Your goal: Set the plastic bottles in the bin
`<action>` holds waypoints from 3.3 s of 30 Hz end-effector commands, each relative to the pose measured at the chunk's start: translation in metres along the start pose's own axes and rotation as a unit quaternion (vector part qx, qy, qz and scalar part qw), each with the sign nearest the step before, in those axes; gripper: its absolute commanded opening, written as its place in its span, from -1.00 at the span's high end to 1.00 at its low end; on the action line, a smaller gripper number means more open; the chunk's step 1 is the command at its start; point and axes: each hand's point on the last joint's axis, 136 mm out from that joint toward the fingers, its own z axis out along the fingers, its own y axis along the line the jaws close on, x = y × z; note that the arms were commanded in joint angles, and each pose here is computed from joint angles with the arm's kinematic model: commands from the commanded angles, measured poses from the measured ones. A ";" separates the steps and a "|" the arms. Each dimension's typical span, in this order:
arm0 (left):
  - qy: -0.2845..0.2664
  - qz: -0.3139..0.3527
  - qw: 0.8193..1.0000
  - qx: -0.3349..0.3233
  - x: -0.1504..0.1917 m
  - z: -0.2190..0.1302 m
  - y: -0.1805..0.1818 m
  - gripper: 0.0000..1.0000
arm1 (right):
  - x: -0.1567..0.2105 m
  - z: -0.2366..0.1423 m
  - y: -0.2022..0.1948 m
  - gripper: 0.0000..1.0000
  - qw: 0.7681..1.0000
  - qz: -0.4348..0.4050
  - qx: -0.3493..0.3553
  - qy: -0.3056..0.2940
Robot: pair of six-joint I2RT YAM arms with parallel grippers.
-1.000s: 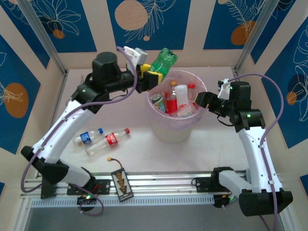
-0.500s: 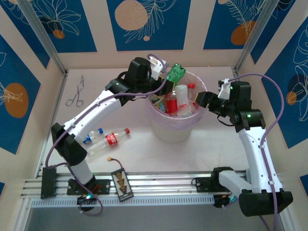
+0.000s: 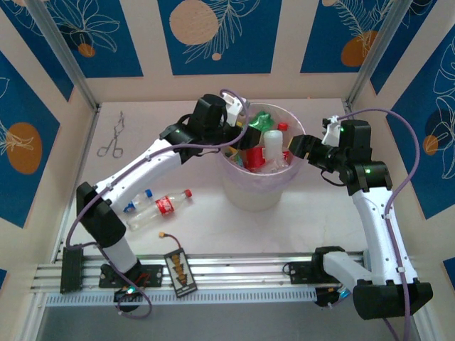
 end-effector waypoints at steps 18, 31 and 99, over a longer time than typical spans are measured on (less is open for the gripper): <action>-0.005 0.020 0.999 0.039 -0.020 0.030 -0.024 -0.04 | 0.002 0.000 0.009 -0.33 1.000 -0.005 -0.027 0.003; 0.093 -0.005 0.994 0.061 0.054 0.073 -0.038 0.30 | 0.002 0.002 0.008 -0.33 1.000 -0.006 -0.025 0.005; 0.014 -0.538 0.742 -0.400 0.259 -0.193 0.164 -1.00 | -0.044 -0.025 0.031 -0.98 0.981 -0.151 -0.053 -0.108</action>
